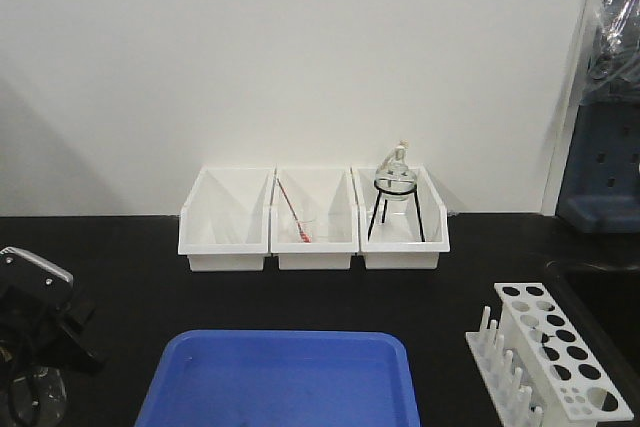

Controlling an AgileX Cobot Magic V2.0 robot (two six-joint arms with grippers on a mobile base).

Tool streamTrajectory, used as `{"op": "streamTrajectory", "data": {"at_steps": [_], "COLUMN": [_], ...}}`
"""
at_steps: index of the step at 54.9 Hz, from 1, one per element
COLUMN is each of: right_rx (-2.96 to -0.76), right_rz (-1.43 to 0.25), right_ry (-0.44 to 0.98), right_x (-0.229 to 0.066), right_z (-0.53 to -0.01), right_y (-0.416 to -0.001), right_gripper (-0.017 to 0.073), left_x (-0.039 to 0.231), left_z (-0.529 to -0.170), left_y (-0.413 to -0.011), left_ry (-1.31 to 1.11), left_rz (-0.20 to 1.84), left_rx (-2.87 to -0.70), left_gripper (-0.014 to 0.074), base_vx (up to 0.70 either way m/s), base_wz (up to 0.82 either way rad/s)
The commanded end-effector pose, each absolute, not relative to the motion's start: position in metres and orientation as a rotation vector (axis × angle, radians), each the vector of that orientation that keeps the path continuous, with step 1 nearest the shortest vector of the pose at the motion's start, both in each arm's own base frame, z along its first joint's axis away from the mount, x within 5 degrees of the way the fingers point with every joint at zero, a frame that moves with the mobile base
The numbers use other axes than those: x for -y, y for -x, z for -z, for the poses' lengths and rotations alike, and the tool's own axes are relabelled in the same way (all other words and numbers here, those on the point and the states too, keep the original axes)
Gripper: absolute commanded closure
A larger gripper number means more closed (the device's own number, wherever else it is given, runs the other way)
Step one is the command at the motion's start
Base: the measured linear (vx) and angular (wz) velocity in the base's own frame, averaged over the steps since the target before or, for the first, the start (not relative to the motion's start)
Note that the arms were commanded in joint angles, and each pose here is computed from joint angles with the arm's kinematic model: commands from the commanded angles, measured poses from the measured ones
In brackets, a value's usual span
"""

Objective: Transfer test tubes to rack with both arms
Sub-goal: 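Lift the test tube out of the beaker with the left gripper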

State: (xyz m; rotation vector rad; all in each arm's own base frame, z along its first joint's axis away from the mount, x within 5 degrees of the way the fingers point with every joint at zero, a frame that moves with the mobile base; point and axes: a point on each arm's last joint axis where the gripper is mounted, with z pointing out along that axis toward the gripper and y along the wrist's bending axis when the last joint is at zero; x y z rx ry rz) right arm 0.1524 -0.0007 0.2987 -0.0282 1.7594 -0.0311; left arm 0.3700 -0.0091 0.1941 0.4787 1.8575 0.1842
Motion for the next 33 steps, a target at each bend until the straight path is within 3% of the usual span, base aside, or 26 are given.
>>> {"op": "streamTrajectory", "data": {"at_steps": [1,22,33], "right_rx": [-1.635,-1.559,-1.498], "right_rz": [0.027,0.019,0.014], "right_ry": [0.043,0.05,0.058], "right_x": [-0.001,-0.002,-0.003], "right_z": [-0.319,-0.325,-0.331], "right_y": [-0.155,-0.155,-0.155], "right_gripper": [-0.0015,-0.0015,-0.0008], "left_x": [0.007,-0.006,-0.012], "left_z": [-0.242,-0.311,-0.349], "left_y": [-0.37,-0.34,-0.315], "left_ry": [-0.37,-0.054,0.213], "left_rz": [-0.187,-0.139,0.052], "left_rx": [-1.672,-1.514,-1.398], "left_gripper": [0.0602,0.0601,0.0601], "base_vx": [0.0,0.0,0.0], "base_wz": [0.0,0.0,0.0]}}
